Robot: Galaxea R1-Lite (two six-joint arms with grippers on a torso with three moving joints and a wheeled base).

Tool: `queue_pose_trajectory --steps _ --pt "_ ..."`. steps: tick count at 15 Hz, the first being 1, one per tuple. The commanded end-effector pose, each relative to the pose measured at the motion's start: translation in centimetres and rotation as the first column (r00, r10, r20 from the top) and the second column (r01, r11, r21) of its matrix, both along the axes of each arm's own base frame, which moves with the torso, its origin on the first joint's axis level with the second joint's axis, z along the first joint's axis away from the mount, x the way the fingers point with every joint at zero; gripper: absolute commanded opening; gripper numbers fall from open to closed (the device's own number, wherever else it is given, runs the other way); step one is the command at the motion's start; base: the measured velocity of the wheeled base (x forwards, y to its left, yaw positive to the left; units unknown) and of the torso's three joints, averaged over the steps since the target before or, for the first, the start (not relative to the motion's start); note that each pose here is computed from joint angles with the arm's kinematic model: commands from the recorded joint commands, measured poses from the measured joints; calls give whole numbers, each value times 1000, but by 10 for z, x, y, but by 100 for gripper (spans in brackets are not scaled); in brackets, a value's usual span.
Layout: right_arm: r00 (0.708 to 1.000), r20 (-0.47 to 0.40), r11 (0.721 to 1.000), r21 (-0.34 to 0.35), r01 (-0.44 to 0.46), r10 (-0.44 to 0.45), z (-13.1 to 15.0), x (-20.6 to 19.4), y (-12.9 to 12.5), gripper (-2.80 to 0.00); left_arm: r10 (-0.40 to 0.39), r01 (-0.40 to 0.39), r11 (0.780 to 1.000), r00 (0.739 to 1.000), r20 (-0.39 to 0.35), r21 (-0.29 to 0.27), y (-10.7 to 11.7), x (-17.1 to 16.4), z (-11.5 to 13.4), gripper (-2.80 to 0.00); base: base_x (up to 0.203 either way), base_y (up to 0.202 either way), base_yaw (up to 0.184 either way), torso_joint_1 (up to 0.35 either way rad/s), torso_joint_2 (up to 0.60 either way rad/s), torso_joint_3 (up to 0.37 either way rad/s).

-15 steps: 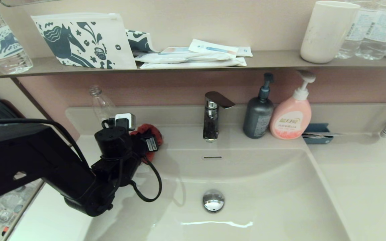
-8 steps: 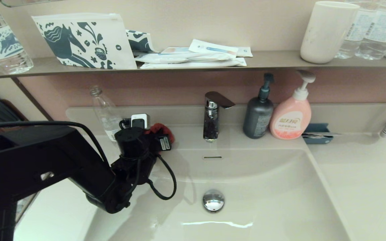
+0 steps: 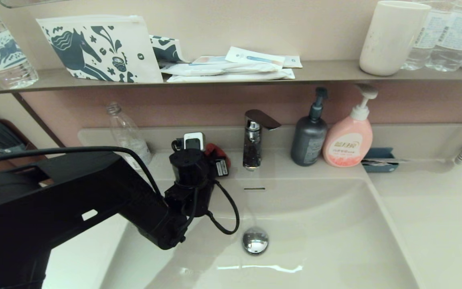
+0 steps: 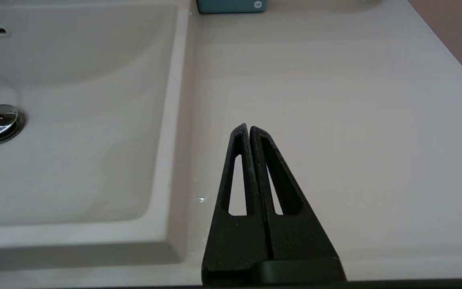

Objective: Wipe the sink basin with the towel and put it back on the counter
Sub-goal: Wipe the sink

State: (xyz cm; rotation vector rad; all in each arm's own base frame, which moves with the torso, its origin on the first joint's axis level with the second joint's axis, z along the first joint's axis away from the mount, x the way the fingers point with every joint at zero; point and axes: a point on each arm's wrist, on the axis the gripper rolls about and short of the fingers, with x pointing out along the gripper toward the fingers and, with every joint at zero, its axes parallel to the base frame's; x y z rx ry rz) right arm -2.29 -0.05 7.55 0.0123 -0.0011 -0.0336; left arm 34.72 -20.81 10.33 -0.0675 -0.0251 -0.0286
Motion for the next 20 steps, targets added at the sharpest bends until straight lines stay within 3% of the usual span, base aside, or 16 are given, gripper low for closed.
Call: queue_pose_trajectory --steps 1,7,10,13,18,20 --pt "1000 -1 1000 0 0 0 0 0 0 -280 -17 17 1000 1000 11 -8 -13 -1 -3 -280 0 0 0 0 0 0" --pt "1000 -1 1000 0 0 0 0 0 0 -280 -41 41 999 999 4 -4 -32 -4 -4 -280 0 0 0 0 0 0" --pt "1000 0 1000 0 0 0 0 0 0 -280 -18 18 1000 1000 -5 2 -23 0 -4 -280 0 0 0 0 0 0" --pt "1000 -1 1000 0 0 0 0 0 0 -280 12 -11 1000 999 -44 26 7 -1 -7 -280 0 0 0 0 0 0" --pt "1000 -1 1000 0 0 0 0 0 0 -280 91 -87 995 991 -97 50 90 5 -8 -280 0 0 0 0 0 0" --pt "1000 -1 1000 0 0 0 0 0 0 -280 100 -93 994 988 -116 65 112 2 -9 -280 0 0 0 0 0 0"
